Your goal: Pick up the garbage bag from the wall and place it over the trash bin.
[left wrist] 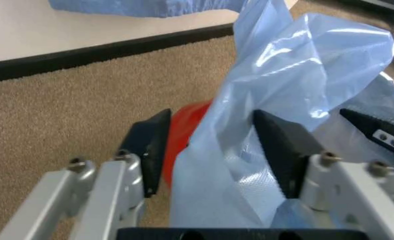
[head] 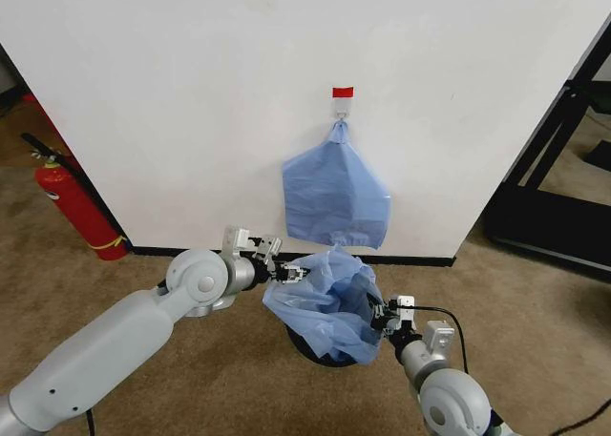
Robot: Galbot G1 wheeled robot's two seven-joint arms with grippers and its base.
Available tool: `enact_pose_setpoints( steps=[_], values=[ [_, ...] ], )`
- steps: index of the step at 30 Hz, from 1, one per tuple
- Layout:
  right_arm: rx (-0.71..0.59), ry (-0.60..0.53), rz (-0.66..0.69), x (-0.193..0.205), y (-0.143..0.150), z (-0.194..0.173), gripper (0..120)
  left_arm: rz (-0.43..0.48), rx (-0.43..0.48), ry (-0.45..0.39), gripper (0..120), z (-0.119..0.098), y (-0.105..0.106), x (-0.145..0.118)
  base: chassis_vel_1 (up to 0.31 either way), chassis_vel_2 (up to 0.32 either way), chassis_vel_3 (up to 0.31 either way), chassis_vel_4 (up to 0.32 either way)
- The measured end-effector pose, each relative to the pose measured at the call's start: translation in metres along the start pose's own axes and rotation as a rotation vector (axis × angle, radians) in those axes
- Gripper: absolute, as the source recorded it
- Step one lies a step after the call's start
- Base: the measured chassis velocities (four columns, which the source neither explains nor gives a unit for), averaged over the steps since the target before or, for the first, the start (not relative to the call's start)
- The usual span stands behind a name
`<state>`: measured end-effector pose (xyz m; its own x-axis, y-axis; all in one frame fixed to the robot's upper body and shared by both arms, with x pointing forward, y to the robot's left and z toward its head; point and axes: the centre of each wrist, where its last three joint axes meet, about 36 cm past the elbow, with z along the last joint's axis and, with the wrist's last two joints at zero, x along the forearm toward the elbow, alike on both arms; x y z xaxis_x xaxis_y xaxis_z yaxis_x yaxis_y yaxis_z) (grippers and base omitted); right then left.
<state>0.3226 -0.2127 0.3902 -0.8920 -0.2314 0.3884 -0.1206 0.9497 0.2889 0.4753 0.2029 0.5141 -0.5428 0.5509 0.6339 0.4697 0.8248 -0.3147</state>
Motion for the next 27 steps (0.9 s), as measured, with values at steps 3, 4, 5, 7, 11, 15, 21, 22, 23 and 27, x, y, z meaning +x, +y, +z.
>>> enact_pose_setpoints(
  steps=[3,4,5,7,11,15,21,22,23,27],
  values=[
    [-0.001,0.001,0.001,0.0,0.0,0.0,0,-0.004,-0.001,0.001,37,0.001,0.0,0.0,0.0,0.0,0.0,0.0],
    [-0.004,0.002,0.001,-0.001,-0.001,-0.001,0,-0.008,-0.003,0.002,34,0.001,0.0,0.0,0.0,0.0,0.0,0.0],
    [-0.006,0.002,0.001,-0.001,0.0,-0.001,0,-0.01,-0.005,0.002,31,0.002,0.0,-0.001,0.0,0.0,0.0,0.0],
    [-0.008,0.003,0.0,-0.002,0.0,-0.001,0,-0.013,-0.011,0.004,25,0.003,-0.003,-0.001,0.0,0.0,0.0,0.0],
    [-0.016,0.005,0.001,-0.002,0.002,-0.001,0,-0.01,-0.016,0.003,10,0.004,-0.007,-0.002,0.0,0.0,0.0,0.0],
    [-0.017,0.009,0.003,-0.002,0.001,0.0,0,-0.02,-0.016,-0.002,0,0.003,-0.006,0.0,0.0,0.0,0.0,0.0],
    [-0.04,0.009,0.005,-0.003,0.0,0.0,0,-0.044,-0.005,-0.002,0,0.005,0.003,0.005,0.0,0.0,0.0,0.0],
    [-0.054,0.008,0.004,-0.003,0.001,0.0,0,-0.048,0.0,-0.001,0,0.006,0.005,0.006,0.0,0.0,0.0,0.0],
    [-0.054,0.008,0.004,-0.003,0.001,0.0,0,-0.048,0.0,-0.001,0,0.006,0.005,0.006,0.0,0.0,0.0,0.0],
    [-0.097,-0.005,-0.008,-0.003,0.002,-0.001,0,-0.066,0.013,0.004,0,0.01,0.011,0.004,0.0,0.0,0.0,0.0]
  ],
)
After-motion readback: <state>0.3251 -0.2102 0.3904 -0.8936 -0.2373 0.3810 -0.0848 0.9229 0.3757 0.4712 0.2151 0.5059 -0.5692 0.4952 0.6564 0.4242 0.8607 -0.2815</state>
